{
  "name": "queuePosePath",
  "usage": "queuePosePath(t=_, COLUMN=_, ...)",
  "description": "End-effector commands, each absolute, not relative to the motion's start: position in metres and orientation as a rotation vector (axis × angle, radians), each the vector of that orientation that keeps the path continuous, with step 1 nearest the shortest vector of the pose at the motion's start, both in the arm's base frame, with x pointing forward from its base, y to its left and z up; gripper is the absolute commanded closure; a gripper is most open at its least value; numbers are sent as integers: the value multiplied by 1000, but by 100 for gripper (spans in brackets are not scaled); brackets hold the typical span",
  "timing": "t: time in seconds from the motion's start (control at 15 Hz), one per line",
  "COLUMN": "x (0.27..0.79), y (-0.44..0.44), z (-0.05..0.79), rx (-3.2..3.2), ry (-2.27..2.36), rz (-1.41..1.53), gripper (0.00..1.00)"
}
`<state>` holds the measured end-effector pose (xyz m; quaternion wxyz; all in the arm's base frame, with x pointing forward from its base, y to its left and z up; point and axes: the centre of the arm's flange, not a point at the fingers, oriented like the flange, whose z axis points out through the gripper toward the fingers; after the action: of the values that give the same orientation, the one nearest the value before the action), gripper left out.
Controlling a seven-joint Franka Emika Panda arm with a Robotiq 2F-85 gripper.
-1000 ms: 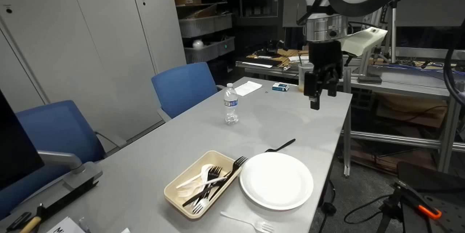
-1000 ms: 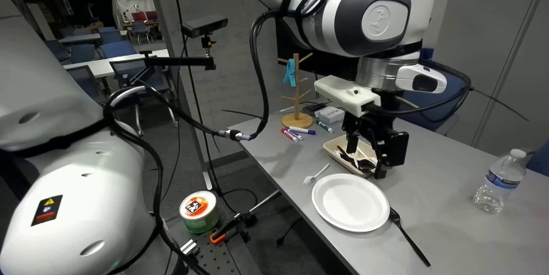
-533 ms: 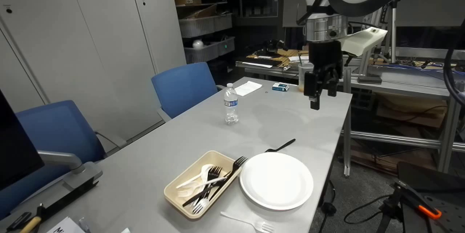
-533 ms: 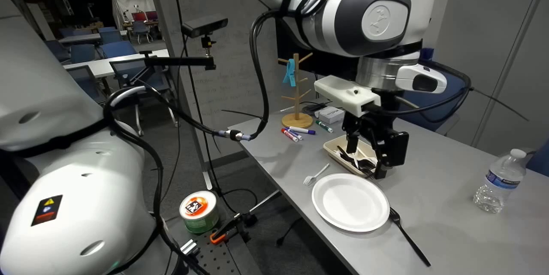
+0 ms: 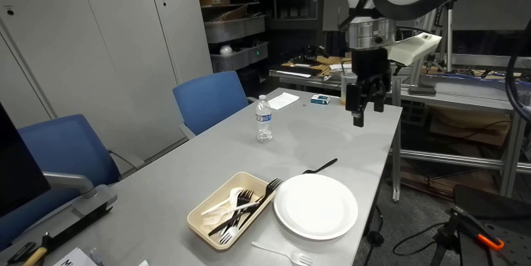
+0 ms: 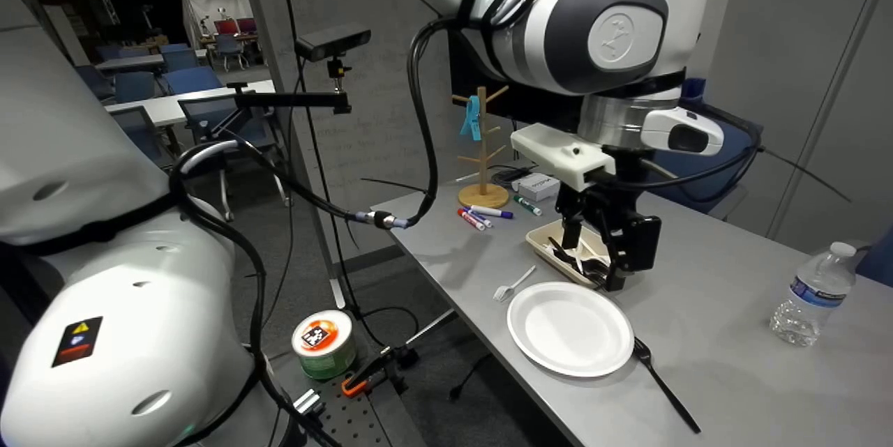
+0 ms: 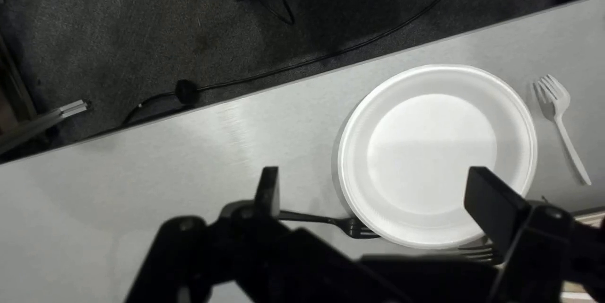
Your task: Pick up the silver fork from the table and place it on the white plate then pick up the white fork from the table and put it on the white plate
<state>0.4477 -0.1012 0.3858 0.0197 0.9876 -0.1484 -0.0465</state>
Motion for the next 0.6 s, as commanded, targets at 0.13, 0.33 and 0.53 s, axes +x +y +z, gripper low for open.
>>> queuePosePath(t=0.13, x=477, y=-100, z=364, rx=3035, ry=-753, rz=-95, gripper=0)
queuePosePath(t=0.33, x=491, y=-106, z=344, rx=2982, ry=-937, rz=-12, gripper=0)
queuePosePath(t=0.53, x=499, y=-110, z=331, rx=2923, ry=-1108, rz=56, gripper=0)
